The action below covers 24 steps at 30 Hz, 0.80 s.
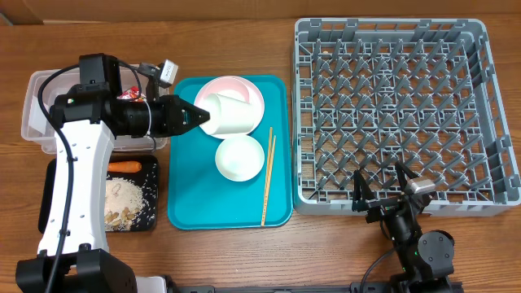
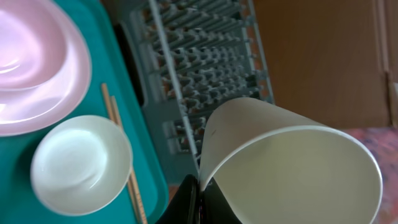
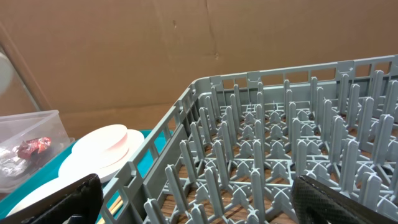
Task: Sort waste into correct bins and load items into the dishwasher
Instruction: 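Hold the cup out sideways while moving the right gripper toward it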
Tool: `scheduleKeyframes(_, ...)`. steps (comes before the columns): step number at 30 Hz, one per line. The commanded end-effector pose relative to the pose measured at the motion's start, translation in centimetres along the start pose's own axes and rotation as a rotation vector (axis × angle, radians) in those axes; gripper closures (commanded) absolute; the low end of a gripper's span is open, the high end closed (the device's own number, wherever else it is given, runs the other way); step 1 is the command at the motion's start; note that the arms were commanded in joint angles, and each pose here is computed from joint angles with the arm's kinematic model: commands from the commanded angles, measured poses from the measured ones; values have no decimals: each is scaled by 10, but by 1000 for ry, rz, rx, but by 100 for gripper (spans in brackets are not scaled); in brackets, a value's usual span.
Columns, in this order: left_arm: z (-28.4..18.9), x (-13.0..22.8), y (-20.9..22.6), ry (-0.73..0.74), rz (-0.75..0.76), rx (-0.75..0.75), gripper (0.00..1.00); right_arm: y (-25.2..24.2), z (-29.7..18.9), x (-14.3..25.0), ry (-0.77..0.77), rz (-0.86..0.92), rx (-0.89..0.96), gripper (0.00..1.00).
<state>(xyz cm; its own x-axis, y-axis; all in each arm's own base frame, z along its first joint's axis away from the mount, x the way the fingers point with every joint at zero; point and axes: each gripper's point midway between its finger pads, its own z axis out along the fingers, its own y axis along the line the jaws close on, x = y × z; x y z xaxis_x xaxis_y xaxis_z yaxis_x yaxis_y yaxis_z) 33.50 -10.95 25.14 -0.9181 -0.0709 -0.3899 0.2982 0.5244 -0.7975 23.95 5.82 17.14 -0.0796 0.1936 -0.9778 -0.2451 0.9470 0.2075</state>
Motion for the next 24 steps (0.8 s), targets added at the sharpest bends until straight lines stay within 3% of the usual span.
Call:
scheduleKeyframes(1, 1, -1, -26, -17, 95, 194, 96, 0, 0, 1, -7, -3, -5, 0)
scheduleKeyframes(5, 5, 1, -24, -16, 92, 247, 96, 8, 0, 2, -2, -2, -50, 0)
scheduleKeyframes(15, 20, 2, -3, 6, 28, 306, 96, 75, -18, 7, 85, 116, -441, 0)
scheduleKeyframes(19, 21, 1, -2, 6, 18, 322, 96, 85, -24, -12, 102, 258, -483, 0)
scheduleKeyframes(24, 26, 4, -6, 25, 22, 330, 96, 98, -29, -39, 117, 278, -528, 0)
